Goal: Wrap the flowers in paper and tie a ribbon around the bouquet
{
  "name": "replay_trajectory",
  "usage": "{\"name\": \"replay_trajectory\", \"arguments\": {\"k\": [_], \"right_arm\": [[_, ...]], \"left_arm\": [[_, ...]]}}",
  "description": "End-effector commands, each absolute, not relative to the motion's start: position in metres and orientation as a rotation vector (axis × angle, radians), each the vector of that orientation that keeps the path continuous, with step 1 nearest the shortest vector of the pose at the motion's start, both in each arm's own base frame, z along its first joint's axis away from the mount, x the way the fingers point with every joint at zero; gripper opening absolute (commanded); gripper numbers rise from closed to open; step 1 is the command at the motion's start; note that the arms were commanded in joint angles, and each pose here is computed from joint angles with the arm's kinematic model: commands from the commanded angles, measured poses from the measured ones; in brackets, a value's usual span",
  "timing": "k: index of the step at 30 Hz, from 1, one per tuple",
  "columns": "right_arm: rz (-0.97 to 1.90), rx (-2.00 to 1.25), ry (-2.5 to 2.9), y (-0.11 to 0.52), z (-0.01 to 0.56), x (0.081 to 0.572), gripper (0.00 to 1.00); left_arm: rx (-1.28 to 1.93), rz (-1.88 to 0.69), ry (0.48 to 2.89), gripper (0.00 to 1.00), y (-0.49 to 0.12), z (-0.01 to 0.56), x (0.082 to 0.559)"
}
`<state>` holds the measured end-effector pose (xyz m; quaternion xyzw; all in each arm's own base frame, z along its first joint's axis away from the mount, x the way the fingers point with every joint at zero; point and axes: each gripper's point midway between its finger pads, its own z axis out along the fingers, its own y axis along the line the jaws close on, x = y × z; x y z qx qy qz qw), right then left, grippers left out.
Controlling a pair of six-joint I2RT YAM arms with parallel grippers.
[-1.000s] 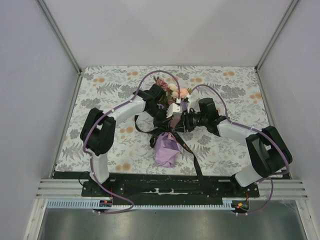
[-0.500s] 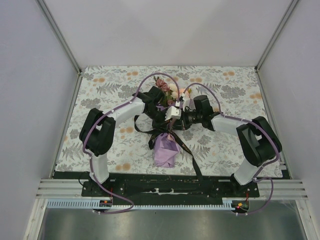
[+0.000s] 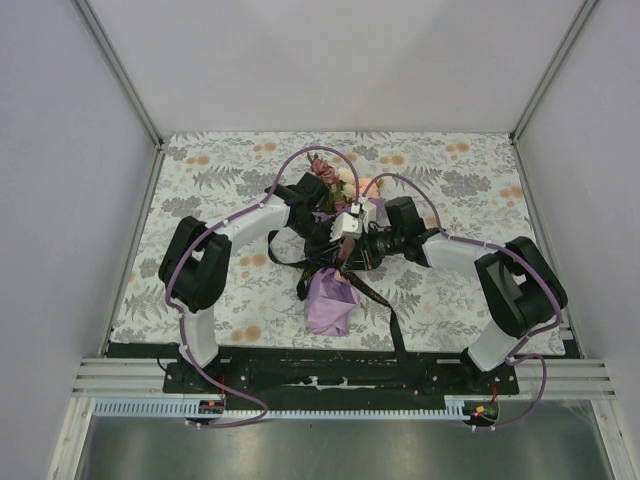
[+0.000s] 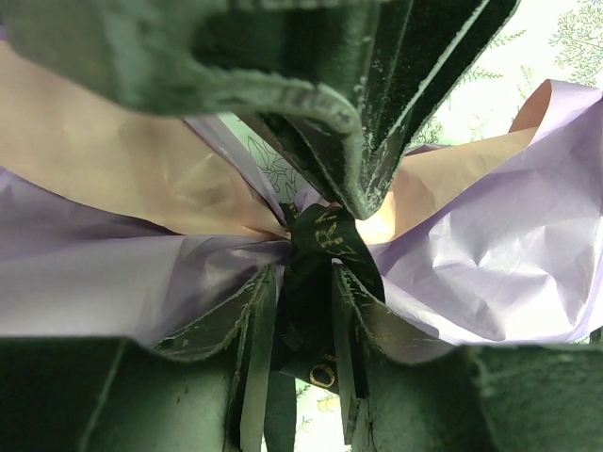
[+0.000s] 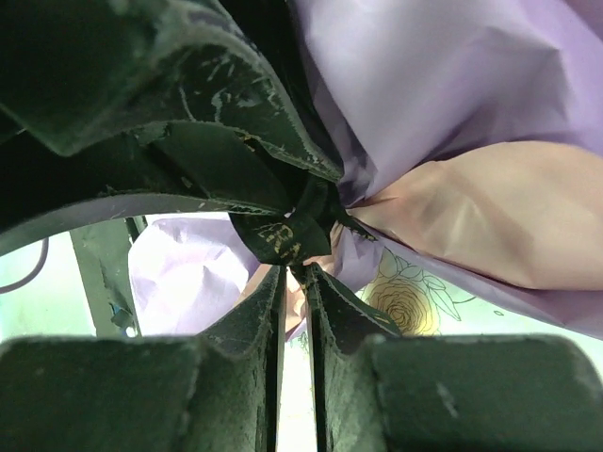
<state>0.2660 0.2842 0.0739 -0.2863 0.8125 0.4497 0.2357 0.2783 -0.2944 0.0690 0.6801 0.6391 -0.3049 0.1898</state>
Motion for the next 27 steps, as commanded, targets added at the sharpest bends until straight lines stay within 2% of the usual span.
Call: {"name": "replay_trajectory", "arguments": {"k": [1, 3, 6, 7, 10, 12, 19, 27], "right_arm": [[1.224, -0.864, 2.152, 0.285, 0.085, 0.262, 0.2], [1.221, -0.865, 2.143, 0.285, 0.088, 0.263, 0.2], [1.219, -0.853, 2.133, 0.286, 0.092, 0.265, 0.2], [1.212, -0.846, 2.129, 0.286, 0.094, 0.266, 0.2], [1.188, -0.819, 2.138, 0.287, 0.091, 0.273, 0.2], [1.183, -0.819, 2.159, 0.29, 0.087, 0.276, 0.2], [1.135, -0.792, 2.175, 0.291, 0.082, 0.283, 0.2], [1.181, -0.748, 2.151, 0.297, 0.089, 0.284, 0.2]], "left_arm": [[1.925, -0.832, 1.711, 0.35, -0.299, 0.08, 0.285], [1.927, -0.837, 1.702, 0.27, -0.3, 0.08, 0.285], [1.924, -0.847, 1.69, 0.21, -0.301, 0.083, 0.284], [1.927, -0.855, 1.681, 0.21, -0.302, 0.085, 0.284], [1.929, -0.902, 1.657, 0.34, -0.306, 0.089, 0.278], [1.929, -0.914, 1.655, 0.37, -0.308, 0.089, 0.276], [1.94, -0.92, 1.659, 0.39, -0.307, 0.083, 0.275], [1.93, -0.913, 1.69, 0.36, -0.308, 0.076, 0.279]]}}
